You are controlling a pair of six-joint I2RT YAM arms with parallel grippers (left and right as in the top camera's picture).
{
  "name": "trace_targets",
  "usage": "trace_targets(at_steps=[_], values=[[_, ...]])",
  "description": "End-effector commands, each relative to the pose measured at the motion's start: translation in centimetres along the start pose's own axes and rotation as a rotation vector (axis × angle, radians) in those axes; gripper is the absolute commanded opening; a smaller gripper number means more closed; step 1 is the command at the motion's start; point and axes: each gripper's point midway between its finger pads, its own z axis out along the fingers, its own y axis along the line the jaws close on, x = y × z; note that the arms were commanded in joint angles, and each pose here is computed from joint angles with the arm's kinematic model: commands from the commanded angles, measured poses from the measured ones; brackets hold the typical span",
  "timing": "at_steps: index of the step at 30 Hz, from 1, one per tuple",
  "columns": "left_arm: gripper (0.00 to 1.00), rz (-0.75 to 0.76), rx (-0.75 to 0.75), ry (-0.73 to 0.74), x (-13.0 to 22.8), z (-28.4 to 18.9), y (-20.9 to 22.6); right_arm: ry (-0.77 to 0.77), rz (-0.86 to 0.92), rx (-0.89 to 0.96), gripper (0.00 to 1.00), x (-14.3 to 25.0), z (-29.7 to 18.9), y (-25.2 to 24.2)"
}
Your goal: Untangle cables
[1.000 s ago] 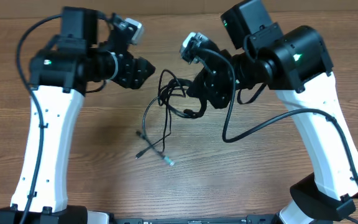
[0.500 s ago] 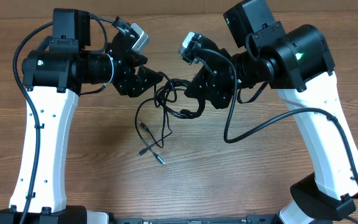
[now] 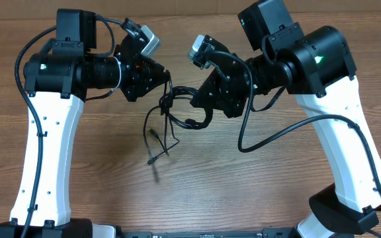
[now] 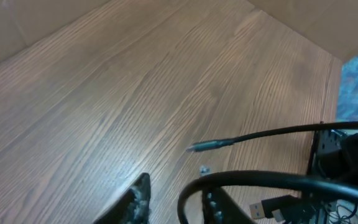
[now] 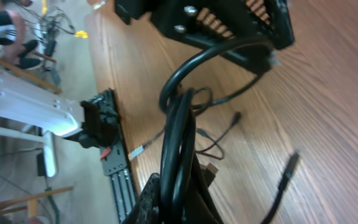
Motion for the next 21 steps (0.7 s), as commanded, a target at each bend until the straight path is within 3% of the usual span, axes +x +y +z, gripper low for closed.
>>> trace_targets(at_steps=[1, 9, 10, 13, 15, 21], values=[[0.16, 0.063, 0.013, -0.046, -1.4, -0.9, -1.3, -0.080, -0.057, -0.063, 0.04, -1.4, -1.5, 2.5], [0.10, 0.066, 0.024, -0.055, -1.6, -0.9, -1.5, -0.084, -0.052, -0.086, 0.04, -1.4, -1.6, 2.9], [0.15, 0.068, 0.024, -0.056, -1.6, -0.9, -1.5, -0.087, -0.051, -0.097, 0.04, -1.4, -1.6, 3.1], [0.53, 0.070, 0.026, -0.059, -1.7, -0.9, -1.5, -0.088, -0.050, -0.101, 0.04, -1.4, -1.6, 3.2], [0.58, 0.080, 0.024, -0.059, -1.7, -0.9, -1.5, -0.089, -0.049, -0.107, 0.04, -1.4, -1.6, 3.3], [0.61, 0.138, 0.024, -0.069, -1.9, -0.9, -1.5, -0.118, -0.046, -0.183, 0.04, -1.8, -1.8, 4.6]])
